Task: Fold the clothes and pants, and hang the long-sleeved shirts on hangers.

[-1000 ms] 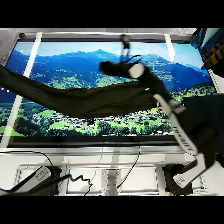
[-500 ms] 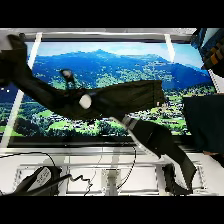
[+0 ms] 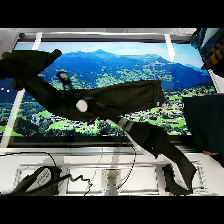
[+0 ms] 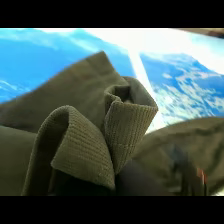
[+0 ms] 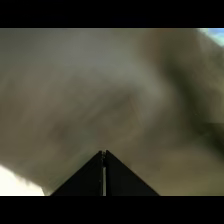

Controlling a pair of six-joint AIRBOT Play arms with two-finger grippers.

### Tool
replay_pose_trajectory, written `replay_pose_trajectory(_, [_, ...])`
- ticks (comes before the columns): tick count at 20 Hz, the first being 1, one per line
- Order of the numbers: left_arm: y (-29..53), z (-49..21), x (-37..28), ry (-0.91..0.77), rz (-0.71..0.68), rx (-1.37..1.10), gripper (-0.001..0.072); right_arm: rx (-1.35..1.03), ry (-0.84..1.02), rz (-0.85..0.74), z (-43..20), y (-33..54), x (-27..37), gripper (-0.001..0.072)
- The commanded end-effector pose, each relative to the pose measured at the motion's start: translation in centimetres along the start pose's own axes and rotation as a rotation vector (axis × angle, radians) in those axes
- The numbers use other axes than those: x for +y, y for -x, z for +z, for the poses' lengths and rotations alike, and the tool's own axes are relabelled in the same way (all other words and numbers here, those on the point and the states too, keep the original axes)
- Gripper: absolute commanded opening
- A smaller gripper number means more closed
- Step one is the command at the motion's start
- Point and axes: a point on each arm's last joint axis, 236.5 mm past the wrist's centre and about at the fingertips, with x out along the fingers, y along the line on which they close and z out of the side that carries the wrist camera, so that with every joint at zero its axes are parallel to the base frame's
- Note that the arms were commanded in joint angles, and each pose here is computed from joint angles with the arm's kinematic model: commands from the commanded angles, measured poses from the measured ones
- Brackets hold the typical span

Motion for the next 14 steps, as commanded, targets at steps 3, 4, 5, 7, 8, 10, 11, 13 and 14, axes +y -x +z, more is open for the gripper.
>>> replay_pose_trajectory(3, [-6.0,-3.9,-4.3,0.032,-0.158,0.157,0.0015,-0.029,-0.072,-0.105,5.3,3.2,-9.0,0.0027])
replay_pose_trajectory(4, [-7.1,-4.6,-5.3,0.027,-0.183,0.180,0.0014,0.018,-0.084,-0.117,4.6,3.7,-10.3,0.0027])
replay_pose_trajectory(5, [-7.9,-4.8,-5.8,0.025,-0.191,0.184,0.0015,0.080,-0.095,-0.129,3.2,3.9,-11.3,0.0026])
replay_pose_trajectory(7, [-8.9,-3.4,-6.4,0.060,-0.191,0.120,0.0014,0.161,-0.161,-0.142,-0.1,3.4,-12.2,0.0026])
replay_pose_trajectory(8, [-8.8,-1.7,-7.1,0.103,-0.216,0.055,0.0014,0.171,-0.197,-0.142,-1.4,2.4,-12.0,0.0025])
replay_pose_trajectory(10, [-7.7,1.9,-8.6,0.203,-0.290,-0.075,0.0014,0.125,-0.270,-0.108,-3.1,-0.2,-10.3,0.0024])
replay_pose_trajectory(11, [-7.1,2.9,-8.9,0.223,-0.305,-0.109,0.0014,0.120,-0.308,-0.075,-4.4,-1.6,-8.4,0.0023])
replay_pose_trajectory(13, [-6.3,3.6,-8.7,0.221,-0.295,-0.136,0.0014,0.116,-0.313,-0.029,-6.9,-3.8,-5.1,0.0024])
replay_pose_trajectory(14, [-6.1,3.7,-8.5,0.220,-0.292,-0.140,0.0015,0.110,-0.310,-0.021,-7.8,-4.4,-4.0,0.0024])
